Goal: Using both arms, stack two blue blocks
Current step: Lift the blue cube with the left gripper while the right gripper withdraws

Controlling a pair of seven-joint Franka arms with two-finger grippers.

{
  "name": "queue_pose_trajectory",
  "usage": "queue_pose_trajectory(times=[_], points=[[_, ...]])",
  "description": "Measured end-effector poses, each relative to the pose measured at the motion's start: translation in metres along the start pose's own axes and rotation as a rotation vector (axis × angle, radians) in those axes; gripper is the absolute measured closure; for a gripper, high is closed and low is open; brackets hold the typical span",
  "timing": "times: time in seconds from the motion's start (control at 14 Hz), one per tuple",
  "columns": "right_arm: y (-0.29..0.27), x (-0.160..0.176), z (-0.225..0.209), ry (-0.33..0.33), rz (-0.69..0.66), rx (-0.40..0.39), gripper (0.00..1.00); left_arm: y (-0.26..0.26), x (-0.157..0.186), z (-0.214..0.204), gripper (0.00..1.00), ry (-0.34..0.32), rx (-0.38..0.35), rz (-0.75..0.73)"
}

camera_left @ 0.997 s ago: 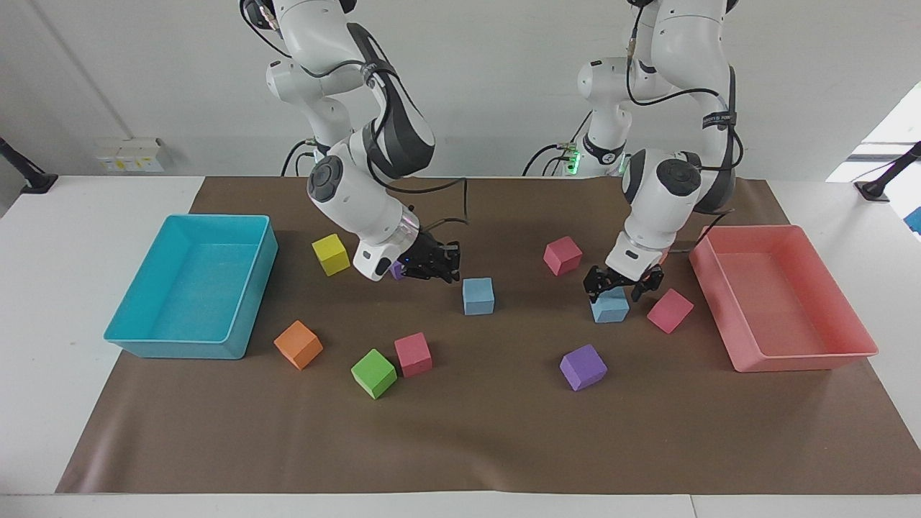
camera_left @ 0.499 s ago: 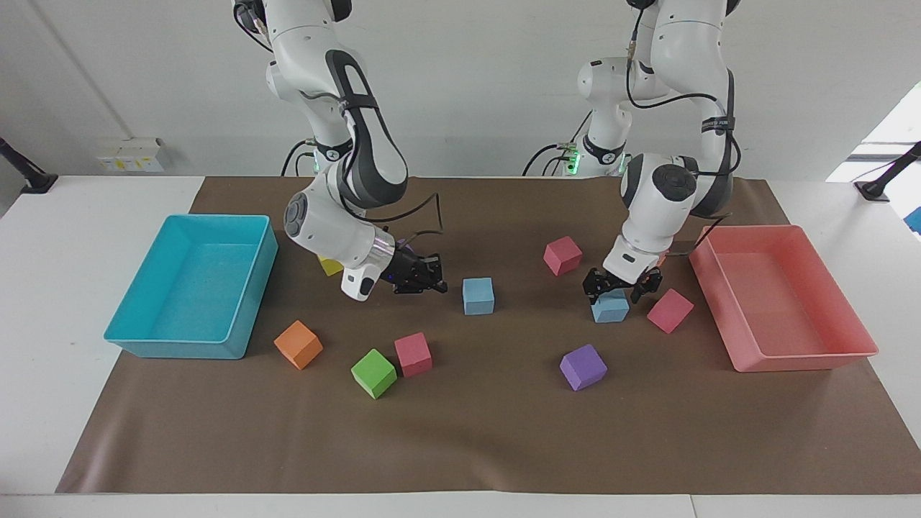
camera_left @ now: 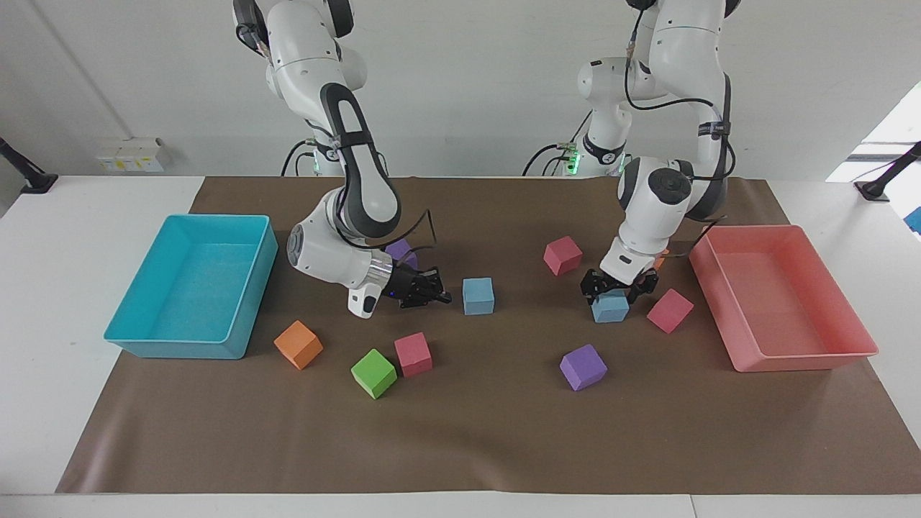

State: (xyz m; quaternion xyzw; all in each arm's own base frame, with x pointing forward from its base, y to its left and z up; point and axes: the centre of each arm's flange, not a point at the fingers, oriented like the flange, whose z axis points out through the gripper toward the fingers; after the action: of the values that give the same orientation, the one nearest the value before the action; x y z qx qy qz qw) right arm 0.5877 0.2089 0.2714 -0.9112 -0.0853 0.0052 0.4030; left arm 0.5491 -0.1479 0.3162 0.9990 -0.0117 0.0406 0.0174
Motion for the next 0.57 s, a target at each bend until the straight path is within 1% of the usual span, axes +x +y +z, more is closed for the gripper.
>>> queue_pose_trajectory(times=[0.36,0.5,0.57], points=[[0.0023,0.0003,-0.0004,0.012,0.003,-0.011,0.99,-0.0004,-0.0017,0.0084,0.0,-0.01,0.007,0.009],[0.0027,-0.0001,0.0,0.011,0.003,-0.011,0.99,-0.0002,-0.0012,0.0082,0.04,-0.006,0.008,0.012],[0.0028,-0.0003,0.0,0.011,0.004,-0.011,0.99,-0.0001,-0.001,0.008,0.12,-0.003,0.008,0.013]])
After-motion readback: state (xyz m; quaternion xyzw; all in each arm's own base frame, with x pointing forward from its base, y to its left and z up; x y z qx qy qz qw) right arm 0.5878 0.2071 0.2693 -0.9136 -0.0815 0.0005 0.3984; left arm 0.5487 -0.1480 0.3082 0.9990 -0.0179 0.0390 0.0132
